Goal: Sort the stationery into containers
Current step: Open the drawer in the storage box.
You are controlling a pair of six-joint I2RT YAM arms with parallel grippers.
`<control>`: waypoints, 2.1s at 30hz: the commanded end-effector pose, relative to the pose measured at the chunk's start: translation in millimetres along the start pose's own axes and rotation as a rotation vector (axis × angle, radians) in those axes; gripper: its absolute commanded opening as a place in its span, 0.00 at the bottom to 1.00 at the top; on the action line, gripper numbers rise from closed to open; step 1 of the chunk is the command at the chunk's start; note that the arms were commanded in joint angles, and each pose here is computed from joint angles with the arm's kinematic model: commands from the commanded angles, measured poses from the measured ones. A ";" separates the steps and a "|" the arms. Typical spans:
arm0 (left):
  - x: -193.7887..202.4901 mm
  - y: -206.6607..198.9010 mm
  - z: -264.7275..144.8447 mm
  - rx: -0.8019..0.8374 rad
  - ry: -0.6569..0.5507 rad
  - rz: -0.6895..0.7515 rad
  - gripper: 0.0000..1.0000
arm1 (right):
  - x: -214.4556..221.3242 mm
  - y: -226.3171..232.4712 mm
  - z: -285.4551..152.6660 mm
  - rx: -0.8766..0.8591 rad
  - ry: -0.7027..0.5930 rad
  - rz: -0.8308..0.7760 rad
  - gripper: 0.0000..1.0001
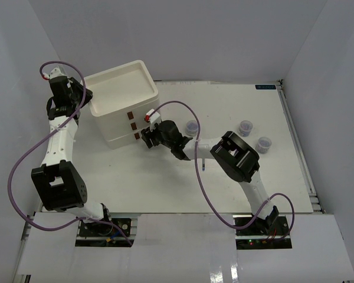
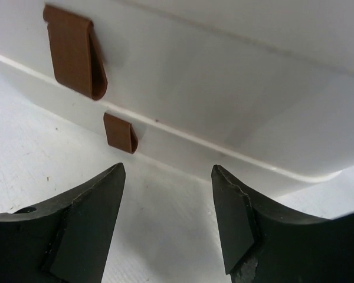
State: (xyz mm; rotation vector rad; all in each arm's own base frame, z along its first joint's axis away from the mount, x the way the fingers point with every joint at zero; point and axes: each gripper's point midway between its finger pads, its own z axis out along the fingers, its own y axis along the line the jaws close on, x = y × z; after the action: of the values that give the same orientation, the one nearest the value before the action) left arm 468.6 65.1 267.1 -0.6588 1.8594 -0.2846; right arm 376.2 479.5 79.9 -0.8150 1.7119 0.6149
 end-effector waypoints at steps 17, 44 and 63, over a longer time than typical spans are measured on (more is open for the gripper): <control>45.3 -12.0 -20.7 0.085 0.196 -0.073 0.88 | -79.8 -25.4 32.1 -0.070 -0.180 -0.128 0.70; 31.8 -23.9 -49.7 0.149 0.144 -0.043 0.98 | -50.7 -5.4 51.4 0.032 -0.164 -0.061 0.68; 35.5 -16.9 -47.5 0.175 0.166 -0.089 0.98 | -47.5 -8.1 65.6 0.061 -0.146 -0.040 0.48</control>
State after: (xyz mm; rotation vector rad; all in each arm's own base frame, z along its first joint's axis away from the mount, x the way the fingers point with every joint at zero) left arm 425.9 28.3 244.6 -0.6499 1.9898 -0.5477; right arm 420.3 520.0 76.1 -0.7907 1.6581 0.5542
